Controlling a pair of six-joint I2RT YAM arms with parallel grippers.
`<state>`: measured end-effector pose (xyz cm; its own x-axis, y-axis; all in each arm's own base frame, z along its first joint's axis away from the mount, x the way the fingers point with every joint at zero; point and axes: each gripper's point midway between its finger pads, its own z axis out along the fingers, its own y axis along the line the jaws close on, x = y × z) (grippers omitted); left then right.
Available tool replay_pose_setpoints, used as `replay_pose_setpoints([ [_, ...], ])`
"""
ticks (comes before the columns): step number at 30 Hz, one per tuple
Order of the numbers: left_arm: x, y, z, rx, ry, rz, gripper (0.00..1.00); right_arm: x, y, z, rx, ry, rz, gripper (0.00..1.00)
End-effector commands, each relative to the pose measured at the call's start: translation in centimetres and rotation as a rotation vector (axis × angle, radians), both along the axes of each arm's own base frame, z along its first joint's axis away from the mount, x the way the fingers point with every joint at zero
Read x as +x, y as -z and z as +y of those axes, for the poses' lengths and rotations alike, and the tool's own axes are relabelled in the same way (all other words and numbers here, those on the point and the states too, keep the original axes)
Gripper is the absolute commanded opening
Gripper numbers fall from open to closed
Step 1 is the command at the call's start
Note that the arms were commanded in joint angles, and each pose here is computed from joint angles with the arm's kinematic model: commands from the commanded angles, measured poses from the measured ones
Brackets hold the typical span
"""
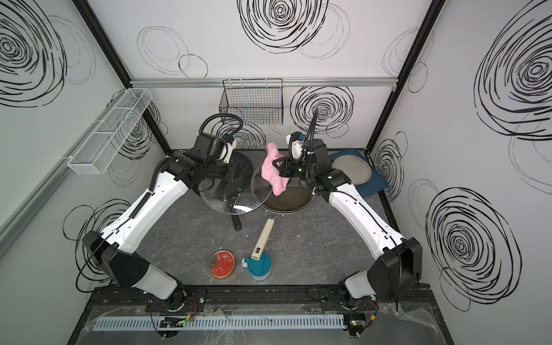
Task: Wipe the pot lid with a cloth
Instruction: Wipe the pot lid, then place the pot lid on the cooking pot.
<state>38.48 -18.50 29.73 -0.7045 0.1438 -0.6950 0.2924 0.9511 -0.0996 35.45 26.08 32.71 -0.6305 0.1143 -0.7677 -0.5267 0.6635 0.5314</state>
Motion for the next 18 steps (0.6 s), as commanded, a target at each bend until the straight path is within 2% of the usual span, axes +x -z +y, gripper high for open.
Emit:
replay_pose_setpoints([
  [1,3.0,-7.0,0.6,-0.073,-0.036,-0.243,0.00,-1.5,0.9,-2.9,-0.030,0.082,0.024,0.00],
  [10,5.6,-6.6,3.6,-0.045,-0.098,-0.245,0.00,-5.3,9.7,-9.7,-0.150,0.240,0.238,0.00],
  [18,7.4,-5.7,5.1,-0.033,-0.126,-0.233,0.00,-8.0,15.8,-11.4,-0.233,0.273,0.386,0.00],
])
